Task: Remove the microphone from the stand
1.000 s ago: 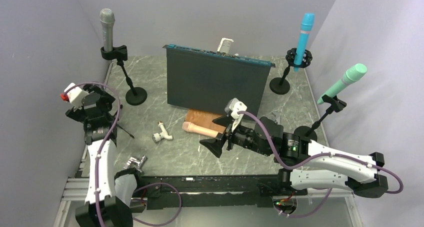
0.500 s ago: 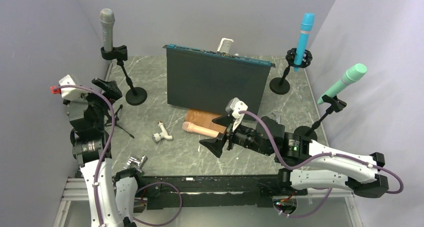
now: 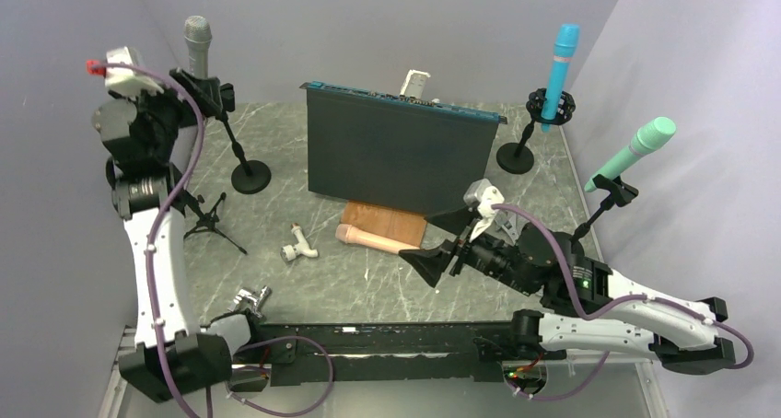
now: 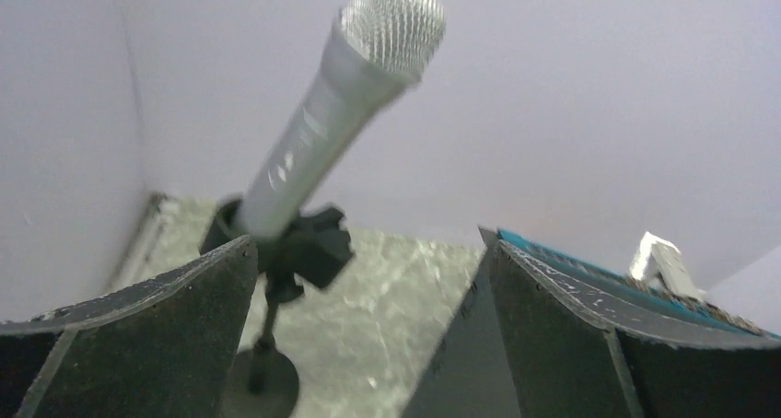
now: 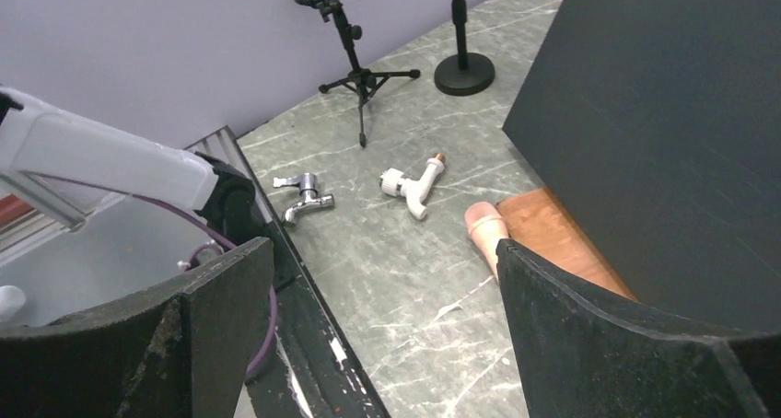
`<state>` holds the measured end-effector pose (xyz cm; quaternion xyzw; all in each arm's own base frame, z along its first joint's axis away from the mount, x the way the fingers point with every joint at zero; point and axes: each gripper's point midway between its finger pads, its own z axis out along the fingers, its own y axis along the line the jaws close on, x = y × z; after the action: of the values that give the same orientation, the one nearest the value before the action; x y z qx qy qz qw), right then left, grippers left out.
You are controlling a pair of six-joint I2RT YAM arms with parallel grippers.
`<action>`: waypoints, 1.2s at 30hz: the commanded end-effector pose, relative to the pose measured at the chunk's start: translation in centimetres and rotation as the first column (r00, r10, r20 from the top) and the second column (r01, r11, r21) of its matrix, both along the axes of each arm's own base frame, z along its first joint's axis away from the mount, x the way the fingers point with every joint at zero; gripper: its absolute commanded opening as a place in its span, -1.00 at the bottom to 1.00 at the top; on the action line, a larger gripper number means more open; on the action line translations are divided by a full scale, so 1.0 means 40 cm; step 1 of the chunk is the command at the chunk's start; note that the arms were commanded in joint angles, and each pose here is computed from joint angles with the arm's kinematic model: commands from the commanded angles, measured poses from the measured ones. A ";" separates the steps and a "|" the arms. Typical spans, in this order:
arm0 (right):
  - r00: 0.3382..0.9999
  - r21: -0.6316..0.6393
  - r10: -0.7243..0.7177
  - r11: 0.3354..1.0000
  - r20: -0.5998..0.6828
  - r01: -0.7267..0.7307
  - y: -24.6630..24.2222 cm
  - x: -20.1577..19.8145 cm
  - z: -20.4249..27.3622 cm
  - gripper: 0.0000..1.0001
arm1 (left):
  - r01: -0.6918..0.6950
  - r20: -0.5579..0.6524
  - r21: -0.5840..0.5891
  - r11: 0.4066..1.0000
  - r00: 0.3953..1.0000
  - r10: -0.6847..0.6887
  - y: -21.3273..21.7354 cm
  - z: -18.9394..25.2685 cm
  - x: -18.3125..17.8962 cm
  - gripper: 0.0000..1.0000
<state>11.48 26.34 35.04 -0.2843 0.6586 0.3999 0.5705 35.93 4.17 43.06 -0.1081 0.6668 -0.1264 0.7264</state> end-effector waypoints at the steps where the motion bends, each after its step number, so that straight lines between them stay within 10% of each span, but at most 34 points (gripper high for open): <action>1: 0.998 0.015 -0.068 0.998 -0.019 0.068 -0.049 0.014 -0.005 0.86 | -0.001 0.152 0.174 0.985 0.988 -0.026 0.015 0.165 0.045 0.99; 20: 0.983 -0.005 -0.181 0.984 -0.032 0.180 -0.132 0.037 -0.031 0.89 | 0.091 0.098 0.314 0.945 0.987 -0.128 0.062 0.034 0.301 0.72; 36: 0.989 -0.055 -0.149 0.987 0.011 0.149 -0.010 0.065 -0.054 0.99 | 0.054 0.039 0.249 0.967 0.997 -0.066 0.046 0.028 0.247 -0.81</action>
<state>13.82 24.83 31.37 -0.2609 0.7068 0.3163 0.5765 48.39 7.22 40.44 0.0184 0.6825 -0.0665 0.7276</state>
